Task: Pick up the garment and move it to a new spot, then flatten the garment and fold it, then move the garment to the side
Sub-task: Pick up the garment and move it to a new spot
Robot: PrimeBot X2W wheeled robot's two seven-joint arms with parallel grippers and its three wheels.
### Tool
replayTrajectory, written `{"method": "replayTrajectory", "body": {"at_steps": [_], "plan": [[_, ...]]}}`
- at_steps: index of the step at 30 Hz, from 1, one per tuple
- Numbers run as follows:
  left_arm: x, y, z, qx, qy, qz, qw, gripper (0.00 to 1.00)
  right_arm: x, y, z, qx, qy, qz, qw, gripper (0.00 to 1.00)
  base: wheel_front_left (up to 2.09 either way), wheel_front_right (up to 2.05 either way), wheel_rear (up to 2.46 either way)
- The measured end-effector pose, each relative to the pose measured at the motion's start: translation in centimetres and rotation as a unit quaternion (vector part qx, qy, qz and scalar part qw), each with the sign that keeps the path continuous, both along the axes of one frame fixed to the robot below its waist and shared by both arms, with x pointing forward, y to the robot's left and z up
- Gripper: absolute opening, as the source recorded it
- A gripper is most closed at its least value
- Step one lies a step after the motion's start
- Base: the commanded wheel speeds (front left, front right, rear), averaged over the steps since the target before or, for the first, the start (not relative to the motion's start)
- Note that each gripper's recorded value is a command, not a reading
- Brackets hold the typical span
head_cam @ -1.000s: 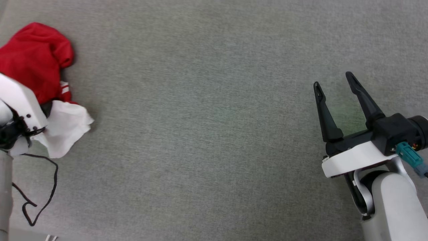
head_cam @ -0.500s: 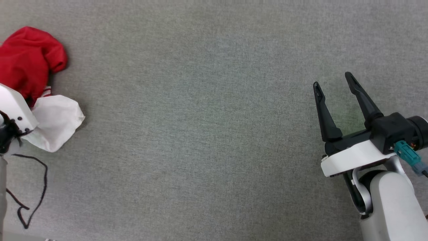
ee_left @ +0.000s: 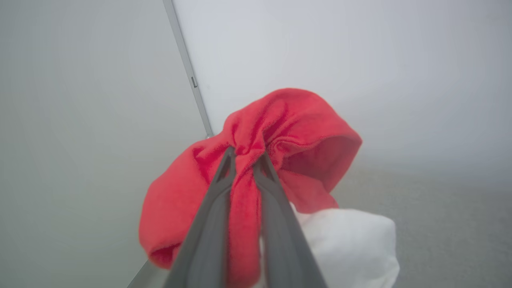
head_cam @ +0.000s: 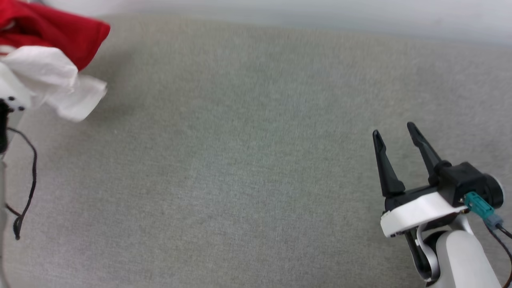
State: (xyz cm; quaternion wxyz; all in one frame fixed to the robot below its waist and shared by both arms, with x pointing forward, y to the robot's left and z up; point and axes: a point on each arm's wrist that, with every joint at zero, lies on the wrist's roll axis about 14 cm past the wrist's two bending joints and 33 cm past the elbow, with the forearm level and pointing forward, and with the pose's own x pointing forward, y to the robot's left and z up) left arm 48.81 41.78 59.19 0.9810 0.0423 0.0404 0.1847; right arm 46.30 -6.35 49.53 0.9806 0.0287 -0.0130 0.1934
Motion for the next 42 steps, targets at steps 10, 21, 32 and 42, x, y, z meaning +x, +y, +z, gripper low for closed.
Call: {"method": "replayTrajectory", "body": {"at_steps": [10, 21, 32, 42], "plan": [[-0.3, -10.3, 6.3, 0.009, -0.156, -0.115, 0.981, 0.0, -3.9, -2.9, 2.8, 0.004, -0.02, -0.037, 0.999, 1.0, 0.0, 0.0, 0.0], [-2.8, -35.7, 1.6, -0.106, -0.146, -0.383, 0.906, 0.0, -8.9, -10.0, 4.4, 0.001, -0.026, -0.136, 0.99, 1.0, 0.0, 0.0, 0.0], [-10.2, -43.5, -14.8, -0.146, 0.092, -0.467, 0.867, 0.0, -9.8, -12.7, 2.8, 0.005, 0.002, -0.176, 0.984, 1.0, 0.0, 0.0, 0.0], [-11.2, -44.2, -10.9, -0.143, 0.006, -0.475, 0.868, 1.0, -9.4, -11.3, 3.1, 0.01, -0.004, -0.155, 0.988, 1.0, 0.0, 0.0, 0.0]]}}
